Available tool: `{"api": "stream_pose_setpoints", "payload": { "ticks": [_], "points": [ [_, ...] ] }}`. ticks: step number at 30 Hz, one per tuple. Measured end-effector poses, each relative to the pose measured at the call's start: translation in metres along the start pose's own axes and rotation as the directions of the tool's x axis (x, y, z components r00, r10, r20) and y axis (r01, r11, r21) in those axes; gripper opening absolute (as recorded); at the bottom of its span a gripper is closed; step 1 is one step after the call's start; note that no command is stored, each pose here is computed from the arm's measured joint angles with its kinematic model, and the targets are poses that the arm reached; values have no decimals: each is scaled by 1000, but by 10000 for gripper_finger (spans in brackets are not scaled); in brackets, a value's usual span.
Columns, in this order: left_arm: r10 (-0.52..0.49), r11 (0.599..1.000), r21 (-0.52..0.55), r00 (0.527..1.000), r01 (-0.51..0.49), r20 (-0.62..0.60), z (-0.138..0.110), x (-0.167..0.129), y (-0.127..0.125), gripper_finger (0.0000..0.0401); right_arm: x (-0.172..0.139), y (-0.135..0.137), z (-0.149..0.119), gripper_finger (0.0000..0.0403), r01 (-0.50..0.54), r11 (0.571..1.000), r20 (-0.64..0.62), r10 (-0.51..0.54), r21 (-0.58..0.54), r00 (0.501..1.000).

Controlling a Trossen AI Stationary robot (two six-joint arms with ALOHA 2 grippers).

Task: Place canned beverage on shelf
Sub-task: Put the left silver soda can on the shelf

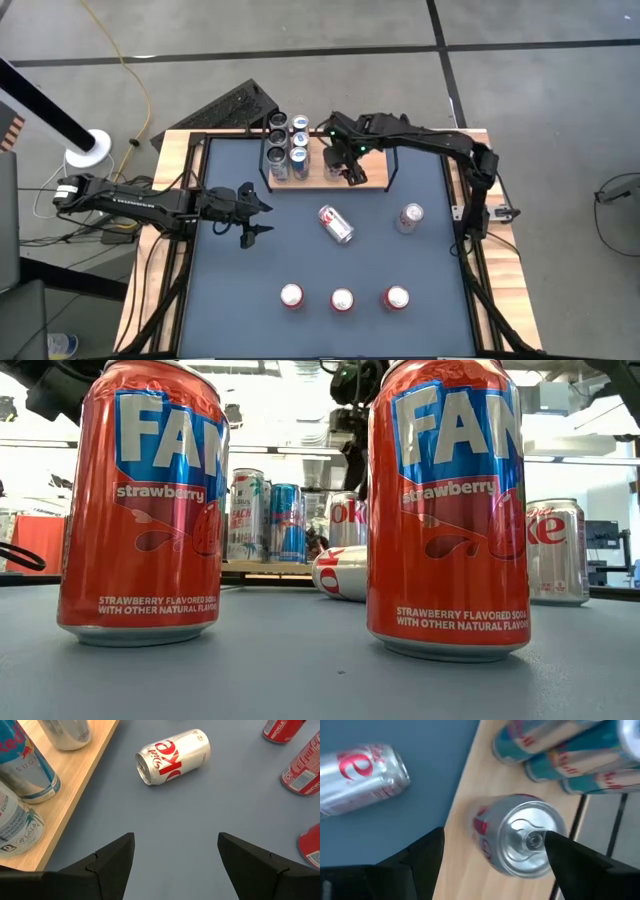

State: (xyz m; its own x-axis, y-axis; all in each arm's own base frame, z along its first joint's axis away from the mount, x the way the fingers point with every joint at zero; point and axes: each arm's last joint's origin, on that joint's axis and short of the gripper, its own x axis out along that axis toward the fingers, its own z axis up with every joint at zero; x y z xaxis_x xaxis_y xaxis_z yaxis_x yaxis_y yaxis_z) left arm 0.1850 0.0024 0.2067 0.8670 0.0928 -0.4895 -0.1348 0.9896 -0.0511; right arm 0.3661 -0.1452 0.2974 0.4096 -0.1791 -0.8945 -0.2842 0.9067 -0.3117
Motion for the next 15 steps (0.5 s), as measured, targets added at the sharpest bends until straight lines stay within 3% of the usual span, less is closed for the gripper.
{"api": "stream_pose_setpoints", "payload": {
  "ticks": [10, 15],
  "points": [
    [7, 1000, -15, 1000, -7, 0, 0, 0, 0, 275, 22, -5, 2, 327, 103, 991, -109, -113, -88, 988],
    [11, 1000, -16, 1000, -11, 0, 0, 0, 0, 275, 14, -3, 4, 327, 77, 997, -116, -78, -15, 990]
  ]
}}
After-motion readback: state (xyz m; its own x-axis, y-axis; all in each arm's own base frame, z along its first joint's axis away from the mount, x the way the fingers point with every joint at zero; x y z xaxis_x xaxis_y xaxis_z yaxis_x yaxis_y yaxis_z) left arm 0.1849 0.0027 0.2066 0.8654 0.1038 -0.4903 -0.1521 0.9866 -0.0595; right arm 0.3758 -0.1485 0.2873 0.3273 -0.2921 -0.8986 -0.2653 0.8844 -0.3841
